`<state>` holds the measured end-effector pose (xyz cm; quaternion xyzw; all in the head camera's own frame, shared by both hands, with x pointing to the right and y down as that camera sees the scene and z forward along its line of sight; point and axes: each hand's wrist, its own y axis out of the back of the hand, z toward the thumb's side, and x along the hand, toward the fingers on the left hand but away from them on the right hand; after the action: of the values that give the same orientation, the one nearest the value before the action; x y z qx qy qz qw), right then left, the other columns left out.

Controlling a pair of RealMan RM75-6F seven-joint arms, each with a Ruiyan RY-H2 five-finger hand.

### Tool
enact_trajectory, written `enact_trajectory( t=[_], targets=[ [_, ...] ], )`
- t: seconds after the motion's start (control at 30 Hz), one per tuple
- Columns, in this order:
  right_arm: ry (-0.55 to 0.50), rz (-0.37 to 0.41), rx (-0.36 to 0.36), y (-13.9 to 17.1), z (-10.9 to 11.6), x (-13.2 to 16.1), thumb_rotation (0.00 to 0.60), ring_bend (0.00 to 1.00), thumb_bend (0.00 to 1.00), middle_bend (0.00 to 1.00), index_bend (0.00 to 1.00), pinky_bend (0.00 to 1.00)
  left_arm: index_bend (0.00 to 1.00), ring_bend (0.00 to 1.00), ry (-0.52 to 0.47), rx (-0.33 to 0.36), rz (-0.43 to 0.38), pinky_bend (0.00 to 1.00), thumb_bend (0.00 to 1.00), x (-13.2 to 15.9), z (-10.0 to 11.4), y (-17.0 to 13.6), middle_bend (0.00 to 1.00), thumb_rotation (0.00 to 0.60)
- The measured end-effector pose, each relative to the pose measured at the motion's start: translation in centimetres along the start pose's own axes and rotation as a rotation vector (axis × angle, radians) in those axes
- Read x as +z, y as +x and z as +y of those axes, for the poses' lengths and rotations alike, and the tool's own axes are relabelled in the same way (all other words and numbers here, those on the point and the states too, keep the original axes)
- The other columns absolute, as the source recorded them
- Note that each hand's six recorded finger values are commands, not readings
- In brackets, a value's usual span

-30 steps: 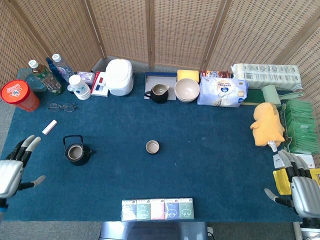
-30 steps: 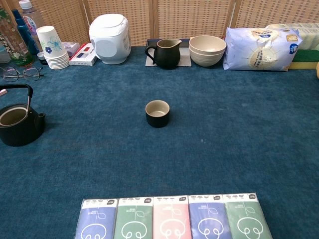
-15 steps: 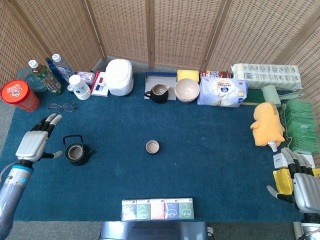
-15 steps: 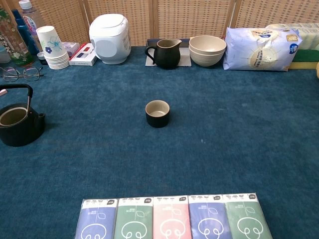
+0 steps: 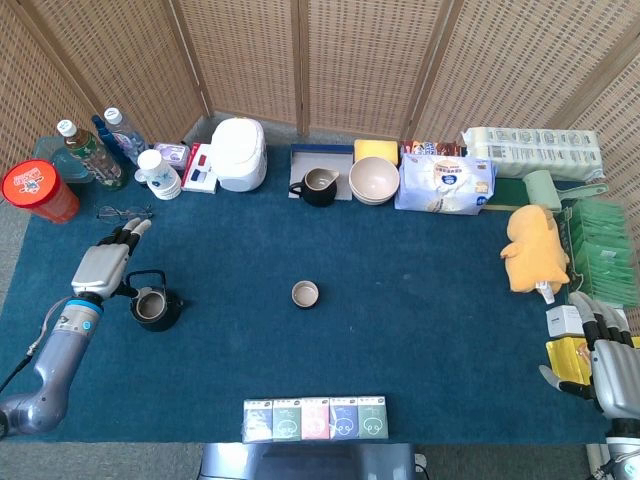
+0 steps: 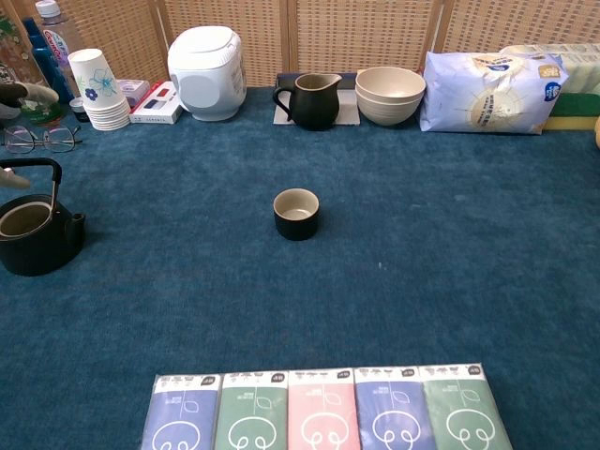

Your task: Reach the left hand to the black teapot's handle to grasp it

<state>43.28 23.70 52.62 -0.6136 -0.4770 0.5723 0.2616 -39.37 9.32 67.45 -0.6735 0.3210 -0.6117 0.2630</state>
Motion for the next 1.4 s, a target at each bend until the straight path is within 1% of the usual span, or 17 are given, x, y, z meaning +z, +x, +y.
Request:
enact_trajectory(
  t=[0.27, 0.37, 0.47, 0.67, 0.77, 0.8, 0.83, 0.87, 0.93, 1.03, 1.1, 1.13, 1.17, 1.2, 1.23, 1.3, 1.4],
  targets=[
    [0.0, -0.01, 0.003, -0.2, -0.1, -0.3, 0.6, 0.0, 0.16, 0.0, 0.0, 0.0, 0.0, 0.0, 0.012, -0.002, 0.021, 0.15, 0.03, -0.1, -0.1, 1.3, 0.0, 0.6],
    [0.0, -0.013, 0.003, -0.3, -0.1, -0.3, 0.6, 0.0, 0.16, 0.0, 0.0, 0.0, 0.0, 0.0, 0.021, -0.01, 0.034, 0.15, 0.03, -0.3, 0.0, 2.1, 0.0, 0.6],
    [0.002, -0.017, 0.005, -0.3, -0.1, -0.4, 0.6, 0.0, 0.16, 0.0, 0.0, 0.0, 0.01, 0.0, 0.029, -0.025, 0.029, 0.16, 0.03, 0.2, 0.1, 2.9, 0.0, 0.6],
    [0.01, -0.02, 0.013, -0.5, -0.4, -0.4, 0.6, 0.0, 0.16, 0.0, 0.0, 0.0, 0.02, 0.0, 0.073, -0.056, 0.016, 0.24, 0.04, 1.1, -0.5, 3.7, 0.0, 0.6],
    [0.011, -0.022, 0.016, -0.5, -0.6, -0.5, 0.6, 0.0, 0.16, 0.0, 0.0, 0.0, 0.06, 0.04, 0.079, -0.078, 0.007, 0.35, 0.06, 1.7, -1.1, 4.0, 0.04, 0.6],
    [0.009, -0.023, 0.017, -0.5, -0.6, -0.5, 0.6, 0.0, 0.16, 0.0, 0.0, 0.0, 0.09, 0.1, 0.079, -0.08, 0.006, 0.41, 0.08, 1.8, -1.2, 4.0, 0.09, 0.6],
    [0.008, -0.024, 0.017, -0.6, -0.6, -0.5, 0.6, 0.0, 0.16, 0.0, 0.0, 0.0, 0.15, 0.19, 0.077, -0.083, 0.003, 0.49, 0.11, 1.9, -1.4, 4.1, 0.17, 0.6],
    [0.009, -0.024, 0.017, -0.6, -0.6, -0.5, 0.6, 0.0, 0.16, 0.0, 0.0, 0.0, 0.2, 0.25, 0.076, -0.084, 0.002, 0.55, 0.13, 2.0, -1.4, 4.1, 0.23, 0.6],
    [0.009, -0.025, 0.016, -0.6, -0.6, -0.5, 0.6, 0.0, 0.16, 0.0, 0.0, 0.0, 0.39, 0.43, 0.078, -0.083, 0.001, 0.67, 0.19, 2.2, -1.5, 4.2, 0.43, 0.6],
    [0.01, -0.025, 0.018, -0.6, -0.6, -0.5, 0.6, 0.0, 0.16, 0.0, 0.0, 0.0, 0.63, 0.64, 0.093, -0.091, 0.002, 0.76, 0.28, 2.1, -1.7, 4.2, 0.67, 0.6],
    [0.011, -0.023, 0.02, -0.6, -0.7, -0.5, 0.6, 0.0, 0.16, 0.0, 0.0, 0.0, 0.71, 0.71, 0.111, -0.097, 0.003, 0.8, 0.35, 2.1, -1.8, 4.2, 0.75, 0.6],
    [0.011, -0.023, 0.021, -0.6, -0.7, -0.5, 0.6, 0.0, 0.16, 0.0, 0.0, 0.0, 0.75, 0.74, 0.121, -0.101, 0.004, 0.82, 0.39, 2.1, -1.9, 4.1, 0.79, 0.6],
    [0.011, -0.023, 0.02, -0.6, -0.7, -0.5, 0.6, 0.0, 0.16, 0.0, 0.0, 0.0, 0.76, 0.75, 0.125, -0.104, 0.003, 0.83, 0.42, 2.1, -2.0, 4.1, 0.81, 0.6],
    [0.011, -0.023, 0.02, -0.6, -0.7, -0.5, 0.6, 0.0, 0.16, 0.0, 0.0, 0.0, 0.78, 0.77, 0.129, -0.107, 0.001, 0.86, 0.47, 2.1, -2.0, 4.0, 0.82, 0.6],
    [0.012, -0.023, 0.019, -0.6, -0.7, -0.5, 0.6, 0.0, 0.16, 0.0, 0.0, 0.0, 0.78, 0.78, 0.135, -0.112, -0.002, 0.88, 0.53, 2.2, -2.1, 3.9, 0.83, 0.6],
    [0.011, -0.022, 0.018, -0.6, -0.6, -0.4, 0.6, 0.0, 0.16, 0.0, 0.0, 0.0, 0.77, 0.79, 0.148, -0.117, -0.006, 0.91, 0.59, 2.2, -2.2, 3.7, 0.84, 0.6],
    [0.011, -0.021, 0.019, -0.6, -0.6, -0.4, 0.6, 0.0, 0.16, 0.0, 0.0, 0.0, 0.75, 0.82, 0.168, -0.125, -0.016, 0.93, 0.6, 2.4, -2.2, 3.2, 0.88, 0.6]
  ],
)
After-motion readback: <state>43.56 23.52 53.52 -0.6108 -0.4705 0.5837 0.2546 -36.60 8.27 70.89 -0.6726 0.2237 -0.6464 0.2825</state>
